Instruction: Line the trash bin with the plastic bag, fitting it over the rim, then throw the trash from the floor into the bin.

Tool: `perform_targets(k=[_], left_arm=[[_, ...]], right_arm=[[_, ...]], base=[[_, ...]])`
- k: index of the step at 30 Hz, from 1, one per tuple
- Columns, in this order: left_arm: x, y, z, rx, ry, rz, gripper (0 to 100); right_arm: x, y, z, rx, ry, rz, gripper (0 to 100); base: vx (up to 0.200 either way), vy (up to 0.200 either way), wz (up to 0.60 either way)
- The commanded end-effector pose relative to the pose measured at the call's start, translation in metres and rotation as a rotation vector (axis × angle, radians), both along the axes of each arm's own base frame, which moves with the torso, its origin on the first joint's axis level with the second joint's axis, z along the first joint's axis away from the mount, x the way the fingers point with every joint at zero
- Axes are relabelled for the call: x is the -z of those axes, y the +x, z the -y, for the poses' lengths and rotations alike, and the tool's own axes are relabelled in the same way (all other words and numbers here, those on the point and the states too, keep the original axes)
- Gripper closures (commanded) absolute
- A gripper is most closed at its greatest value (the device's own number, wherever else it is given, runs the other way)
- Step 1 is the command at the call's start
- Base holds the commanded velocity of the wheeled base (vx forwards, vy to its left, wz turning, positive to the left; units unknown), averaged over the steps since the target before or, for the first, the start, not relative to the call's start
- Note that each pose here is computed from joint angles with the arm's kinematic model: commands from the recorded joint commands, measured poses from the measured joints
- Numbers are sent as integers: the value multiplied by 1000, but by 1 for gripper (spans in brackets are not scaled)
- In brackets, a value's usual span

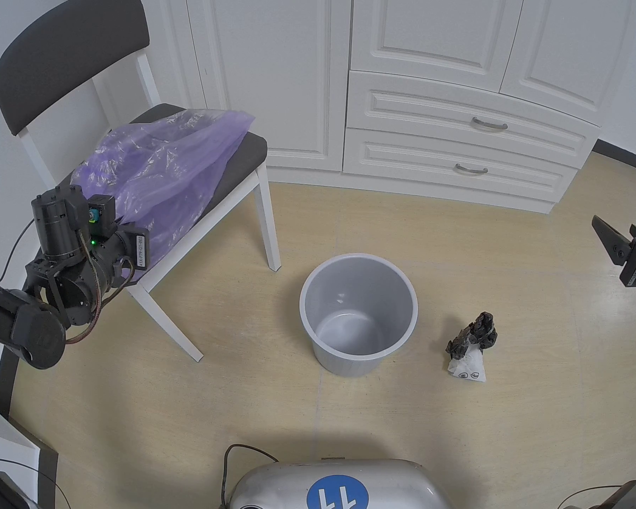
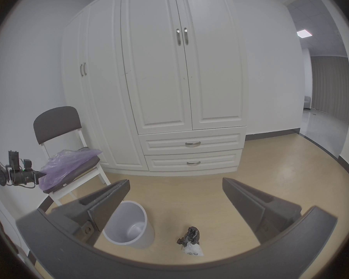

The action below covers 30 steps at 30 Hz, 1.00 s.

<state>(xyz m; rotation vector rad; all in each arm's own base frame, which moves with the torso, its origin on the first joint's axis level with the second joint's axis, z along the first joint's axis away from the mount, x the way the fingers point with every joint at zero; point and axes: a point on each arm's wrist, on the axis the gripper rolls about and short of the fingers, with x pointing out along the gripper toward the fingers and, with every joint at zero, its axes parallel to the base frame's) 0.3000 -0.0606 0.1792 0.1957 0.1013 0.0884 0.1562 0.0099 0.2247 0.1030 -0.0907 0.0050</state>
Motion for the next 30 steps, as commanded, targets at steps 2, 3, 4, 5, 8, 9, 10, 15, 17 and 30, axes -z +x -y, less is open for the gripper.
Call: perform_targets(k=[2,3,4,5,8,9,10,15,17,30], left_arm=[[-13,-16,23,127,-98,70,100],[-18,-19,25,151,-106,93,100],[-22,-20,27,175,-109,105,100],[-22,-20,27,175,-109,105,100],[-33,-26,40,254,-125,138,100],[-32,-27,43,265,-127,140,100],[-33,-29,44,269,-129,140,100],[-34,-36,46,288,-134,145,100],[-32,-38,47,293,-154,136,100],[-47,-67,52,363,-212,208,100]], right_arm=[[-4,27,-19,-45,-20,-14,0],[-5,35,-23,-36,-22,-19,0],[-7,42,-28,-29,-25,-21,0],[-7,42,-28,-29,-25,-21,0],[-8,64,-46,-57,-52,-25,0],[-7,67,-50,-70,-56,-27,0],[-6,67,-53,-81,-54,-27,0],[15,57,-91,-219,-77,-81,0],[19,50,-102,-251,-83,-95,0],[30,53,-125,-318,-23,-108,0]], base=[[0,0,0],[0,0,0],[0,0,0],[0,0,0],[0,0,0],[0,0,0],[0,0,0],[0,0,0],[0,0,0],[0,0,0]])
